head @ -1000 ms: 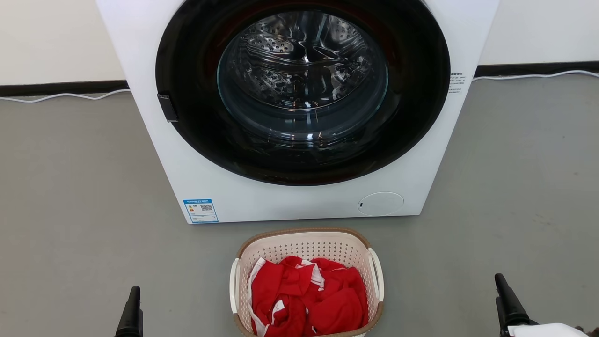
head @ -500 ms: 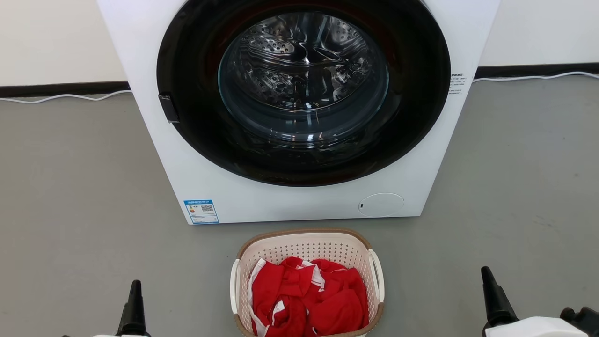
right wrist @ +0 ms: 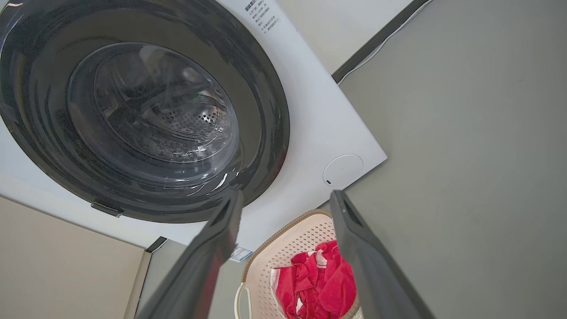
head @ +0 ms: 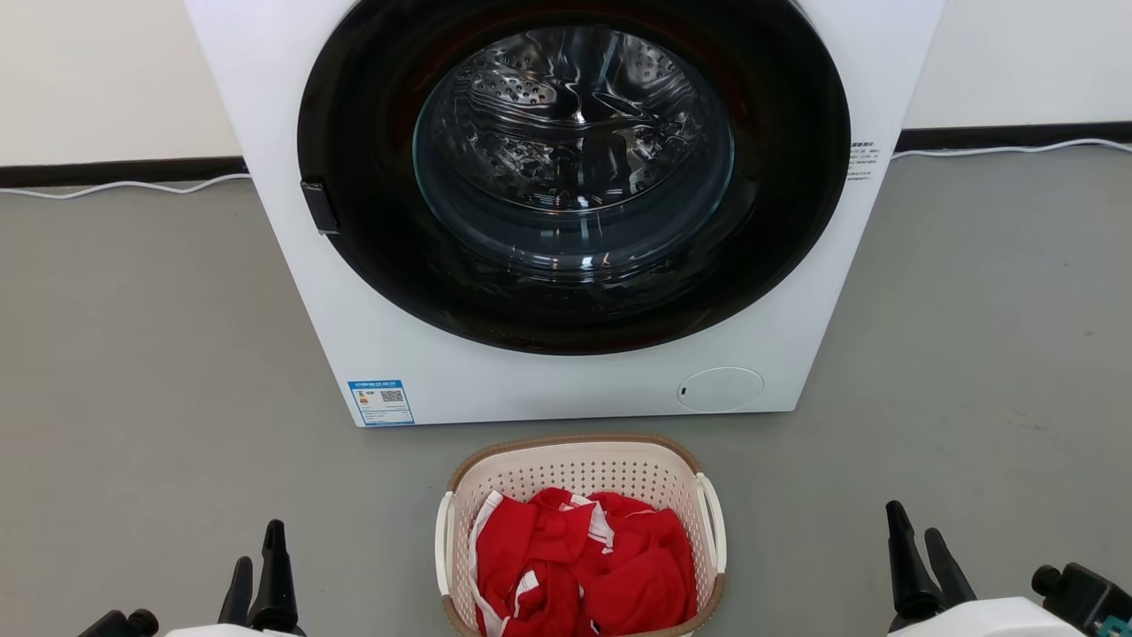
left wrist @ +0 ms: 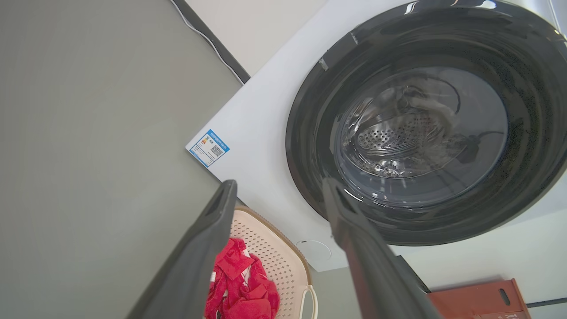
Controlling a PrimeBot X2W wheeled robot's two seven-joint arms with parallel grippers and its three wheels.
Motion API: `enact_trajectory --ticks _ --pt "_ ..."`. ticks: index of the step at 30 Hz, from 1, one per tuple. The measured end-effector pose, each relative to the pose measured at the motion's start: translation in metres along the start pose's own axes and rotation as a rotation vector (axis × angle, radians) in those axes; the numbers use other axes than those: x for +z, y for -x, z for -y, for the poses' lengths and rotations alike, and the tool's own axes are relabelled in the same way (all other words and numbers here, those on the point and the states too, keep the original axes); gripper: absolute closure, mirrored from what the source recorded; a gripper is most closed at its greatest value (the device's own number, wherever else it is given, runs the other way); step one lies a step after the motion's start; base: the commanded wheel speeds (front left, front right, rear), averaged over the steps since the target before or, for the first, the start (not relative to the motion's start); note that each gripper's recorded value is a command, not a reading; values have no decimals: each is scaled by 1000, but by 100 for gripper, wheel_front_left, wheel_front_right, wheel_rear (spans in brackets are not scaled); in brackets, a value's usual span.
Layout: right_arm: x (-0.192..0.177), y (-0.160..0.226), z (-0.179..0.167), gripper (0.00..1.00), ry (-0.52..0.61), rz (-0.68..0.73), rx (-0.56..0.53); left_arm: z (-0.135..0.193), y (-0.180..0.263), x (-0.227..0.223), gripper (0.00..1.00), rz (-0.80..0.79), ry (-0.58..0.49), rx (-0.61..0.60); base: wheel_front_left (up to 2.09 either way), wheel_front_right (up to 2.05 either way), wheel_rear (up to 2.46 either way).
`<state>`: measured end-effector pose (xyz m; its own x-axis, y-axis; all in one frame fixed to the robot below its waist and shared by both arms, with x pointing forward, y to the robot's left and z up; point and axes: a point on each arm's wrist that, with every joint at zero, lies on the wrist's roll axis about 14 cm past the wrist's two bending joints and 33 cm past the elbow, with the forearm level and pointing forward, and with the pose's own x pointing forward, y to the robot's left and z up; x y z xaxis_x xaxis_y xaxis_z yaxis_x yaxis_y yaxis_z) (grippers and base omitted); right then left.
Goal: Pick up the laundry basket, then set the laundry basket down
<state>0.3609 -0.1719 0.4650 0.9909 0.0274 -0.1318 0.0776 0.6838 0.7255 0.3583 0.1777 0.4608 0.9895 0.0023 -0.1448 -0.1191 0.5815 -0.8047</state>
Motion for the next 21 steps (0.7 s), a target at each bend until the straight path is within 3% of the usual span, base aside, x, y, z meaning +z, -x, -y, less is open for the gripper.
enact_trajectory --ticks 21 --pt "-4 0 -11 0 304 5 50 11 0 10 0 49 -293 -46 0 0 0"
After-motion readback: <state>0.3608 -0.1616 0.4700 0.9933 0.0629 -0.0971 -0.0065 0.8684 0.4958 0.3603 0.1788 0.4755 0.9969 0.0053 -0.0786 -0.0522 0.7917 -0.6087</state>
